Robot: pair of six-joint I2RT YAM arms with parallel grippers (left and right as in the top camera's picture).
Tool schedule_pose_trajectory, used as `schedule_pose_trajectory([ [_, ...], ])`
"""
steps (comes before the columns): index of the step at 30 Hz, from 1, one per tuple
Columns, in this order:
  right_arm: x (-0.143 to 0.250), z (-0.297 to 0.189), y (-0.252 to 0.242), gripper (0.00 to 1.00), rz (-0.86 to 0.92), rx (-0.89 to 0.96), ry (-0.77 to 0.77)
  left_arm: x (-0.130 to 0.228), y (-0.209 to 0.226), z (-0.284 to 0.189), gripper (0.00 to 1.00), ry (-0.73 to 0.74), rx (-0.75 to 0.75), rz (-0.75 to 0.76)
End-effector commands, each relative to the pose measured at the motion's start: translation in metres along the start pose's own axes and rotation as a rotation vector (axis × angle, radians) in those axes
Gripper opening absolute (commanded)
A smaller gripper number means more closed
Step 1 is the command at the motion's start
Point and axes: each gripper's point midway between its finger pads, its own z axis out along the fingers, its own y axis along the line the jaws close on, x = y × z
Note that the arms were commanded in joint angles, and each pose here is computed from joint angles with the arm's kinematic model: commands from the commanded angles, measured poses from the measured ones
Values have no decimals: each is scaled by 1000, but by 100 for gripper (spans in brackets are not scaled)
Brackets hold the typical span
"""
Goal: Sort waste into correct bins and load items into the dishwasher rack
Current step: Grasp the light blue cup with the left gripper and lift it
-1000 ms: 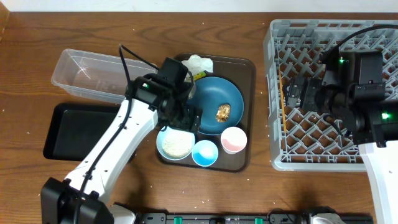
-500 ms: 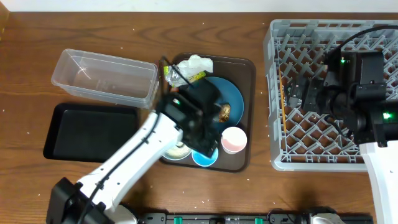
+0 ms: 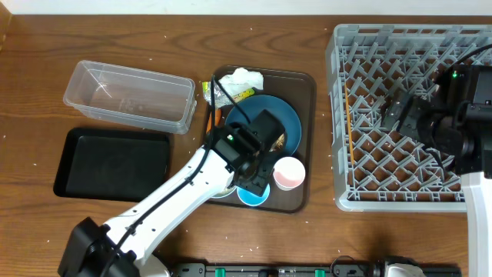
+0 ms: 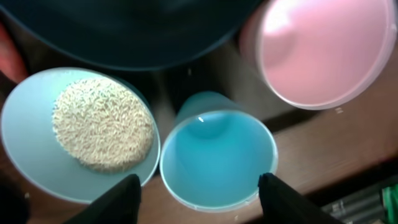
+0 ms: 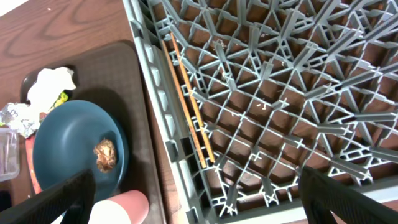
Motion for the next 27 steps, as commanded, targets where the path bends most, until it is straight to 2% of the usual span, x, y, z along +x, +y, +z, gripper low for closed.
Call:
schedule_pose_trajectory([
  [1, -4, -5, -1, 99, 17, 6, -15, 13, 10, 18, 56, 30, -31, -39],
  [8, -1, -5, -2, 99, 18, 11, -2, 17, 29, 38, 53, 27, -60, -127],
  [9, -1, -5, -2, 99, 18, 11, -2, 16, 30, 39, 49, 24, -60, -130],
  [12, -2, -5, -2, 99, 18, 10, -4, 14, 29, 40, 29, 17, -57, -131],
  [14, -1, -5, -2, 99, 18, 11, -3, 14, 29, 41, 20, 20, -58, -130],
  [22, -1, -5, -2, 99, 18, 11, -3, 27, 34, 56, 19, 42, -65, -132],
  [24, -1, -5, -2, 99, 17, 12, -2, 30, 34, 57, 6, 50, -68, -132],
  [27, 0, -5, -3, 99, 18, 13, 1, 24, 33, 49, 6, 31, -61, -137],
])
